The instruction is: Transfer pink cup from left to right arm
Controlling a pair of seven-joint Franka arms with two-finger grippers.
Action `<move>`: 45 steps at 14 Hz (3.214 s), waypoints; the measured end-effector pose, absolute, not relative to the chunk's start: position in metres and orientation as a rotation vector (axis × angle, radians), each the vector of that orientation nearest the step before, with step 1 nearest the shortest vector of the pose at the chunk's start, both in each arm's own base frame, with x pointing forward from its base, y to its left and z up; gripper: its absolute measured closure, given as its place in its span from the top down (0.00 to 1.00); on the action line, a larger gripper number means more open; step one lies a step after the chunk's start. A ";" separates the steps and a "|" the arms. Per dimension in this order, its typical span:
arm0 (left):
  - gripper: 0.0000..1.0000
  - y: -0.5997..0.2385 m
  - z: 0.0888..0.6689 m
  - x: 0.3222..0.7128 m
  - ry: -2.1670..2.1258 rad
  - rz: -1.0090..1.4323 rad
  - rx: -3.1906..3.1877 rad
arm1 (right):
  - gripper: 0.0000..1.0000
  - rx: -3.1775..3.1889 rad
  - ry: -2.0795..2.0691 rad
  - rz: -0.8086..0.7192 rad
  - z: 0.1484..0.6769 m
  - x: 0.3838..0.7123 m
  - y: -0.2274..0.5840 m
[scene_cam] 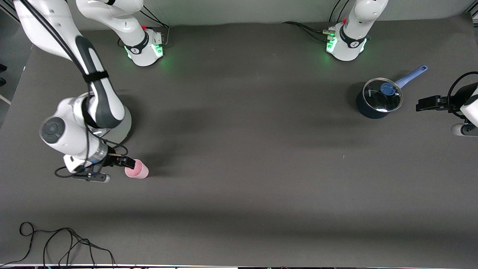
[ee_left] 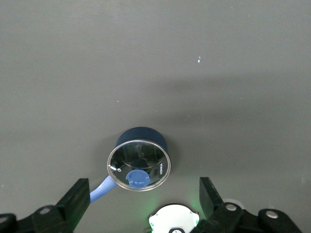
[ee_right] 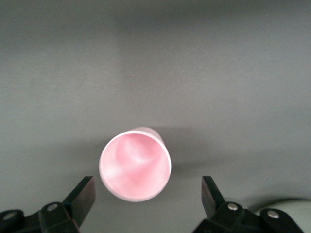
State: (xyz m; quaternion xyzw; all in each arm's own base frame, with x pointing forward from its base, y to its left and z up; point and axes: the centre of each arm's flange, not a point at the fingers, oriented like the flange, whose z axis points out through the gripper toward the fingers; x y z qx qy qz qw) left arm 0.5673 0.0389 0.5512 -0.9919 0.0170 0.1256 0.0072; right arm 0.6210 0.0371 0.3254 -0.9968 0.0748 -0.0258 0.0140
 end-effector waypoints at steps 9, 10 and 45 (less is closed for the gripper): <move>1.00 0.026 0.538 0.567 -0.089 0.320 -3.066 | 1.00 -3.064 0.225 -0.005 0.529 0.568 0.025; 1.00 0.022 0.543 0.565 -0.094 0.303 -3.073 | 1.00 -3.063 0.224 0.023 0.547 0.564 0.023; 1.00 -0.019 0.575 0.567 0.113 0.145 -3.136 | 1.00 -3.067 0.167 0.106 0.620 0.545 0.001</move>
